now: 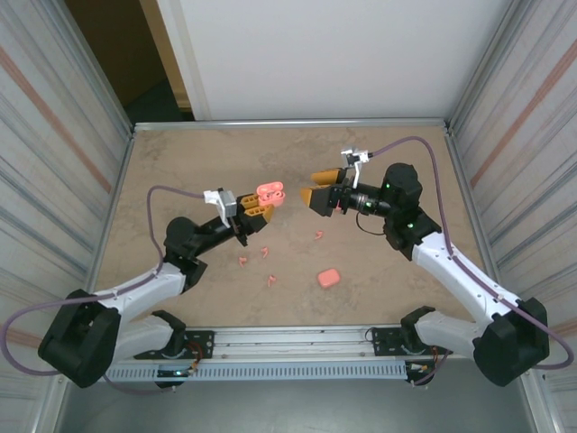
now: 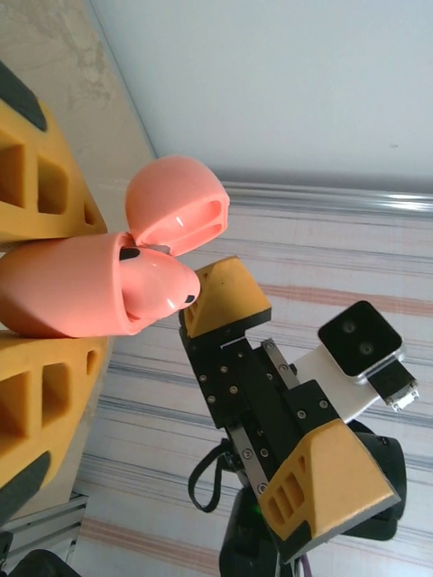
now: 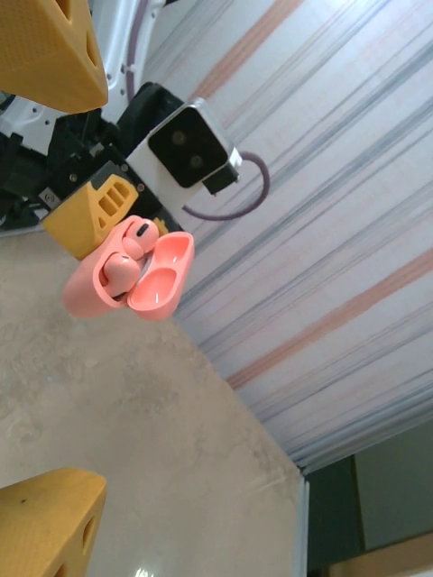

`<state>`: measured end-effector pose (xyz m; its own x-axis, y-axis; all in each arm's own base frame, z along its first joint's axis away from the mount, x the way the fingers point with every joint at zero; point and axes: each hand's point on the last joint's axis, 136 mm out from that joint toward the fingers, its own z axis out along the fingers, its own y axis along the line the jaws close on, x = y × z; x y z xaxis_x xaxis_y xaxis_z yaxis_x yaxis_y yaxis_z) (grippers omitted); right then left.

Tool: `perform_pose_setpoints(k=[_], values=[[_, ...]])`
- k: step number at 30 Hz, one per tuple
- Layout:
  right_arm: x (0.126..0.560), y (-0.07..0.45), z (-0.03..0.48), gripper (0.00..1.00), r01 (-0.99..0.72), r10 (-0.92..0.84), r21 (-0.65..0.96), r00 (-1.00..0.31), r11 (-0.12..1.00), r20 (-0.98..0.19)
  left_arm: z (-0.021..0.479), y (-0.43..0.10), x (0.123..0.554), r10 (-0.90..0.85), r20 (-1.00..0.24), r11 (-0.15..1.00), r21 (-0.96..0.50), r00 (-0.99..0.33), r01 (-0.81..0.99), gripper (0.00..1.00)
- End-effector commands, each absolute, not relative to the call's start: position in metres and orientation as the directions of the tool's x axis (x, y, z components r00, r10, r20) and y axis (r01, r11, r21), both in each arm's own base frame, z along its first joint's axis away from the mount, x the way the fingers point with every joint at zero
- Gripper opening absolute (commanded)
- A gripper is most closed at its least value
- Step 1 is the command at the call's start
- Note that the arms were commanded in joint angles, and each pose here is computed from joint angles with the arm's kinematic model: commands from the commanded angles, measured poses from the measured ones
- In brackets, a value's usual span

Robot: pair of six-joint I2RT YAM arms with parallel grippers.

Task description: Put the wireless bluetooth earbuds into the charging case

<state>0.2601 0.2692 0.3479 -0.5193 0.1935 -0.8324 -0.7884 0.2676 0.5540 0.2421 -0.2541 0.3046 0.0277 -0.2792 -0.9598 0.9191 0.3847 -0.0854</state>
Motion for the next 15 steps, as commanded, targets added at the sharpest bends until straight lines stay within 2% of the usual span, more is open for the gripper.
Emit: perform_pose_setpoints(k=[1,15], values=[[0.252,0.277,0.356,1.0,-0.808,0.188,0.559,-0.529,0.189,-0.828,0.335,-0.258,0.231,-0.335,-0.938,0.323,-0.031,0.084,0.946,0.0],[0.245,0.299,0.361,1.0,-0.828,0.137,0.546,-0.531,0.124,-0.836,0.343,-0.267,0.229,-0.365,-0.928,0.257,-0.03,0.069,0.966,0.0]])
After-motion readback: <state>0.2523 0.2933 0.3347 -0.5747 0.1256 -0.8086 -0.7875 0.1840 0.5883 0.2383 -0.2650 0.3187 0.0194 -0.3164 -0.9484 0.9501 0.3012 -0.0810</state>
